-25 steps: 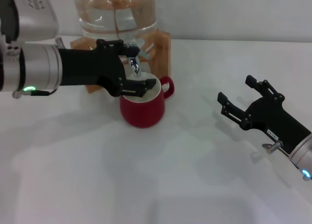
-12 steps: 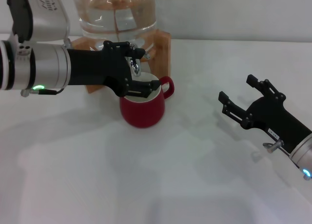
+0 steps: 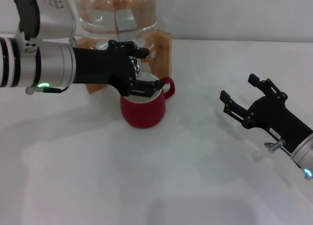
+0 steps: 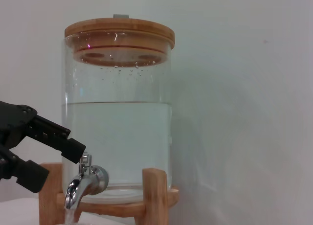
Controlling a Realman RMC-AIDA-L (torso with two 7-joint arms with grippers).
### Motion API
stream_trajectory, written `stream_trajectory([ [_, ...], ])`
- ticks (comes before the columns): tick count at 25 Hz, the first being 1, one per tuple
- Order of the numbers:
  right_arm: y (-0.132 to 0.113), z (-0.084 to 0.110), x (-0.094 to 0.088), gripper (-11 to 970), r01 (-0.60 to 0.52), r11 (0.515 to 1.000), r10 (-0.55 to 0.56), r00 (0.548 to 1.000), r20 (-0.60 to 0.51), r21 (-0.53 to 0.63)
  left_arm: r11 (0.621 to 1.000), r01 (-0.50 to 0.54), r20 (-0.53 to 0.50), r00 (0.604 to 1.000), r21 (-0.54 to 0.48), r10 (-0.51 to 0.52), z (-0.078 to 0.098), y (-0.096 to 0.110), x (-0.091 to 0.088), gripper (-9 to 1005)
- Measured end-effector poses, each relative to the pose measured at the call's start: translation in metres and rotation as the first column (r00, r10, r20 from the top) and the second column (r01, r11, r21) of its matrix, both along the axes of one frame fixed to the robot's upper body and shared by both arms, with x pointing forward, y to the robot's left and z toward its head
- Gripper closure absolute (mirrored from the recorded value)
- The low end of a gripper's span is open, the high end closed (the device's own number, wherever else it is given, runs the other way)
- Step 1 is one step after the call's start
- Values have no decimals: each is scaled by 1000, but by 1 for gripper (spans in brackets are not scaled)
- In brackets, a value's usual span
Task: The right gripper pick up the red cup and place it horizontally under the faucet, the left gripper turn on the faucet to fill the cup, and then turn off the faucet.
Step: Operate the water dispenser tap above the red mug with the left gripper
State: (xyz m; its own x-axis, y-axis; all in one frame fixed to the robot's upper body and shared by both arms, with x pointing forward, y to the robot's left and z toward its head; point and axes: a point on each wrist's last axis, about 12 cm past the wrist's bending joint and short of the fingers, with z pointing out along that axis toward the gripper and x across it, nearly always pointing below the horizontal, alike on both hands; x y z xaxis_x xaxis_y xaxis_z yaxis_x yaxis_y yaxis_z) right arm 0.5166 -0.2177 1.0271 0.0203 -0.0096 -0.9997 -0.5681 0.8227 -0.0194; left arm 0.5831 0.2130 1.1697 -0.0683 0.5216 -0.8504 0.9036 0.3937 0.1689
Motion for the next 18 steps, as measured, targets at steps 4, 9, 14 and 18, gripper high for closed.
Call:
stream_trajectory([
  [4, 0, 0, 0, 90, 0, 1000, 0, 1000, 3, 1, 1000, 5, -2, 1000, -1, -5, 0, -2, 1, 140],
  [9, 0, 1, 0, 90, -1, 1000, 1, 1000, 4, 2, 1000, 12, -6, 1000, 1, -12, -1, -4, 2, 140],
  [14, 0, 1, 0, 89, -1, 1000, 1, 1000, 4, 2, 1000, 20, -4, 1000, 2, -20, 0, -7, 2, 139],
  [18, 0, 1, 0, 89, -1, 1000, 1, 1000, 4, 2, 1000, 24, -2, 1000, 2, -24, 1, -8, 2, 139],
])
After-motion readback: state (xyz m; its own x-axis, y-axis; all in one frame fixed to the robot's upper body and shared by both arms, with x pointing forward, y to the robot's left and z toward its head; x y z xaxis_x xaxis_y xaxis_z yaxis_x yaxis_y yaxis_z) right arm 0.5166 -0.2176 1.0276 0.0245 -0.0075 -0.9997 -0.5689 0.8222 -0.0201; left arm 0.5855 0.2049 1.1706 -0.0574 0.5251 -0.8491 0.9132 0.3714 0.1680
